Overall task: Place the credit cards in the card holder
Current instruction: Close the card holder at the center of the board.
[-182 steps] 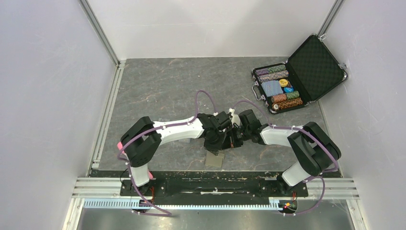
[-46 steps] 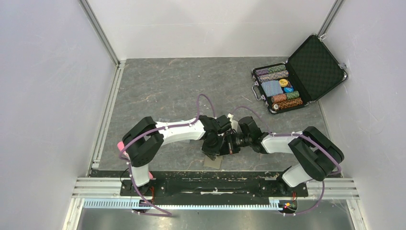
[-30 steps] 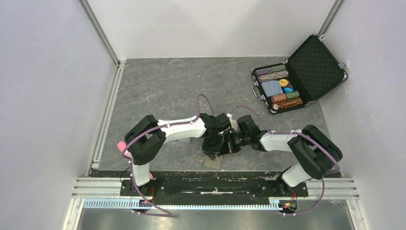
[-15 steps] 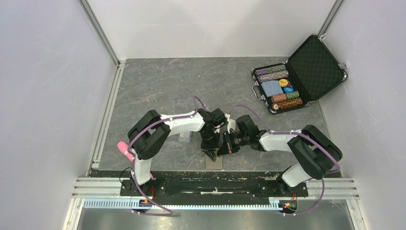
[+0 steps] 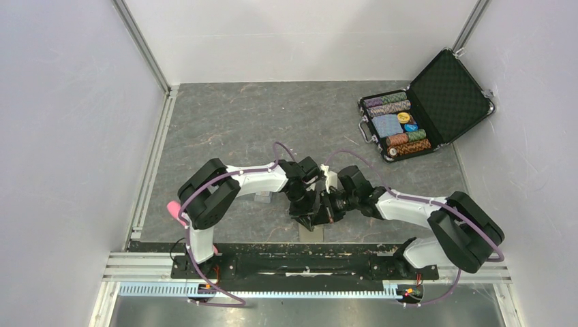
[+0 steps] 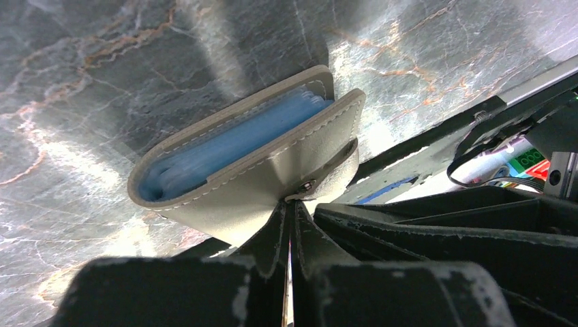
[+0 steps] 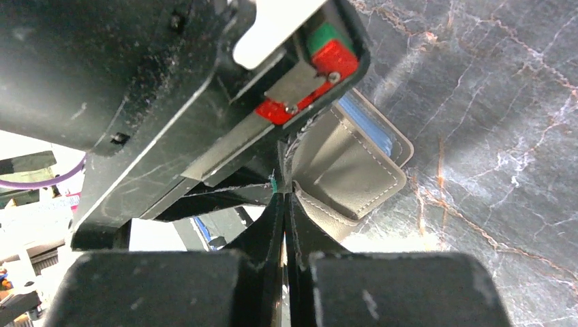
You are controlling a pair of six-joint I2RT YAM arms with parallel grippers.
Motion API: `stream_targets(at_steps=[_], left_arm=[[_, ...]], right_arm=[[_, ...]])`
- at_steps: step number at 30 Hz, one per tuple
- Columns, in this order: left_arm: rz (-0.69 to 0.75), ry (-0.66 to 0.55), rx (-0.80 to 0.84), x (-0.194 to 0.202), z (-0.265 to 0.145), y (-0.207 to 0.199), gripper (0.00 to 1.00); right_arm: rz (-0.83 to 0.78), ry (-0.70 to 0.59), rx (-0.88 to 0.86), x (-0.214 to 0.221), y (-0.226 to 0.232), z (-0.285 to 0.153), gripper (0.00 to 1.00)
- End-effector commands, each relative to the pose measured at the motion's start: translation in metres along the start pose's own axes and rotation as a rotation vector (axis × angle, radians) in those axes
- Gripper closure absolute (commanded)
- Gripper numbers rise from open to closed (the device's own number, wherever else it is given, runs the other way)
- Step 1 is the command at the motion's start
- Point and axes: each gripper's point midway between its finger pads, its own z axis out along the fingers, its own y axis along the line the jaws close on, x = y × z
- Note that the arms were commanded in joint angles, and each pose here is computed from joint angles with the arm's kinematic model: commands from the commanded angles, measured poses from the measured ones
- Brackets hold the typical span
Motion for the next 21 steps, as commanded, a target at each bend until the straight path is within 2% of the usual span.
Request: stream_targets(at_steps=[1, 13, 21], left_arm=[[0.002, -0.122, -0.124, -0.025, 0.033, 0.032, 0.98], [0.005, -0.115, -0.135, -0.027, 0.035, 0.033, 0.98], [-0.037, -0.122, -0.062, -0.038, 0.036, 0.024, 0.98]], right_arm=[[-0.033, 0.0, -0.025, 0.003, 0.005, -0.003, 1.0], [-0.01, 0.075, 0.104, 0.025, -0.031, 0.006, 1.0], [0.01, 0.21, 0.302, 0.064, -0.072, -0.004, 1.0]])
